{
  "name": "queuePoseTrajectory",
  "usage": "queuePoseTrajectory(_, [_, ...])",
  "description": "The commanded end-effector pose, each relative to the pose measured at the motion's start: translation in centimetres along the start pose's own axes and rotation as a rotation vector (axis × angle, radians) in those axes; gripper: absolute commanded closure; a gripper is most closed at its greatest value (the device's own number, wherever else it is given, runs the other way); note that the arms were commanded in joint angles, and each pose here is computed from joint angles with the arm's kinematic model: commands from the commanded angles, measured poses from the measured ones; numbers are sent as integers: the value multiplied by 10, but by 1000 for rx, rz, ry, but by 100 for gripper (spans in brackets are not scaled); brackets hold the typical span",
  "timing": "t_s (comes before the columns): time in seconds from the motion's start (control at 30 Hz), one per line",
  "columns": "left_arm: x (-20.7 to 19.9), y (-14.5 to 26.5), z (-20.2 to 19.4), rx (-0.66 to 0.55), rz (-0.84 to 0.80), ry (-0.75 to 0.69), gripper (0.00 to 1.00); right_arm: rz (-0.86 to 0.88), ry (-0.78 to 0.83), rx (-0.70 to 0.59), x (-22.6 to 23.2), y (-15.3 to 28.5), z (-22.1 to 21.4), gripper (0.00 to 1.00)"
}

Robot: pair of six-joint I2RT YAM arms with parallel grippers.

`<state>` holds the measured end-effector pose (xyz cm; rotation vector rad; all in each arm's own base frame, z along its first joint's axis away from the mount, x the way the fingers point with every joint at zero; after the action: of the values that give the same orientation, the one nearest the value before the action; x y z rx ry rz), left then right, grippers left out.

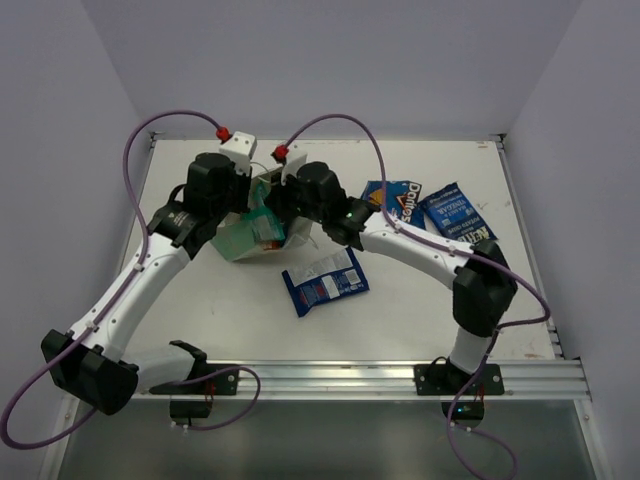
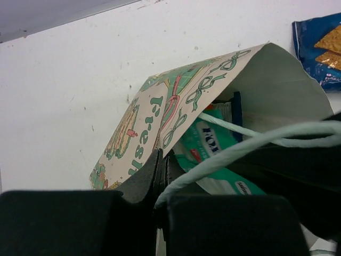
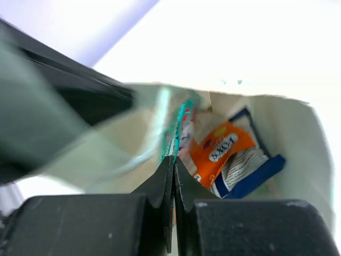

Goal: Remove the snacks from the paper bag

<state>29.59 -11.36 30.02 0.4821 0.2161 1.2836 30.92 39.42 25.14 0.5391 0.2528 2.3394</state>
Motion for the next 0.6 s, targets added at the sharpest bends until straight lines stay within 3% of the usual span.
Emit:
queuePoseTrajectory(0.0, [4,-4,3,-40,44,-3,100,40,18,-175,18,44,62,100])
queuePoseTrajectory(0.33, [17,-15,1,-11,146,-1,100,0,-41,-360,18,150,131,100])
queuePoseTrajectory(0.43, [25,-21,-3,17,205,-7,100,-12,-127,-405,-2,189,135,100])
queuePoseTrajectory(0.57, [33,-30,-7,52,259,-16,100,-65,-216,-391,-31,217,108,100])
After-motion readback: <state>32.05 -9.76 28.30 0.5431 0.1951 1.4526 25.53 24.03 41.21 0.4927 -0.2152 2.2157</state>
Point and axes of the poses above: each gripper's point midway between its finger pads, its own y axis back along the fingers, its own x axis along the line the jaws close on, z = x × y, the point moved 6 cm from there along y, back along the fingers, and after that the axes turned 3 degrees about -y, right-handed, at the moved point
